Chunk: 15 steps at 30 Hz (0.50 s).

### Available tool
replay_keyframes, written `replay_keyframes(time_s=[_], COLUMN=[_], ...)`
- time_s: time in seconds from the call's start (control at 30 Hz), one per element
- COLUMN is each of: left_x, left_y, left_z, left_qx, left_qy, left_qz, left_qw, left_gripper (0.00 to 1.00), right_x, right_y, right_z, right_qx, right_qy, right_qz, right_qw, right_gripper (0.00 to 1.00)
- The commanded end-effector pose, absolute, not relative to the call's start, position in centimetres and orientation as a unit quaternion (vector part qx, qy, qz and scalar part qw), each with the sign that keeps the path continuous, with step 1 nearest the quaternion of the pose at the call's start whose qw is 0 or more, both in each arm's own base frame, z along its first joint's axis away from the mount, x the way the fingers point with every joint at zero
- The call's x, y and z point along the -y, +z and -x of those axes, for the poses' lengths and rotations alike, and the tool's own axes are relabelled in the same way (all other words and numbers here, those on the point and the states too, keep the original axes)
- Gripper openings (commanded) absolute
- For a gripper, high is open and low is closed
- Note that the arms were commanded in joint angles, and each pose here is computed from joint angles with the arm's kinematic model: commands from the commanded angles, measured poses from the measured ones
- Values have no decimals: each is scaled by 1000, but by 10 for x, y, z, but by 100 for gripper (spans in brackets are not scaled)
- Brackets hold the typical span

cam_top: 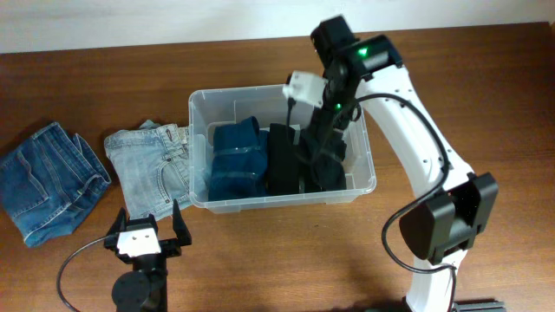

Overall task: Pack container
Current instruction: 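Lower the black garment into the bin and press it down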

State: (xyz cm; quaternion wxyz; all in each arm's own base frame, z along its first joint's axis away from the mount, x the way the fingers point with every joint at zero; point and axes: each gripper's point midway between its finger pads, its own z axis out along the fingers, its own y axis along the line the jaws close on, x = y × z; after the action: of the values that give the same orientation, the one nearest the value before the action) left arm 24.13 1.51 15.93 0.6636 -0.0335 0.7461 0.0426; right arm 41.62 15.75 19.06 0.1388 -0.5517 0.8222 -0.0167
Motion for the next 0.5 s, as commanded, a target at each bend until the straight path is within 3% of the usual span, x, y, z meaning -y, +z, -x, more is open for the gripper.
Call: replay_keyframes(time_s=[0.0,0.17,0.2,0.27,0.33,0.37,0.47], left_x=[-16,-16,-16,-16,-16,-16,-16], left_y=[156,156,156,156,156,156,156], left_z=[-242,-242,-242,-242,-242,-242,-242], left_qx=[-747,-747,-747,-747,-747,-747,-747], left_qy=[48,48,48,48,48,48,48], left_qz=[29,29,29,29,29,29,29], left_qw=[663,663,663,663,662,663,663], left_gripper=[99,99,99,99,99,99,99], right_x=[-169,-193,-195,-197,-196,-197,-197], right_y=[205,202,201,200,198,197,194], right_z=[-411,-380,-377,-373,-373,-373,-374], right_qx=[-880,-876,-875,-876,-890,-897,-911], right_qy=[23,124,134,145,148,150,153], right_qz=[448,451,451,448,421,405,373], right_qw=[153,118,113,105,97,94,84], right_gripper=[99,99,94,57,32,23,18])
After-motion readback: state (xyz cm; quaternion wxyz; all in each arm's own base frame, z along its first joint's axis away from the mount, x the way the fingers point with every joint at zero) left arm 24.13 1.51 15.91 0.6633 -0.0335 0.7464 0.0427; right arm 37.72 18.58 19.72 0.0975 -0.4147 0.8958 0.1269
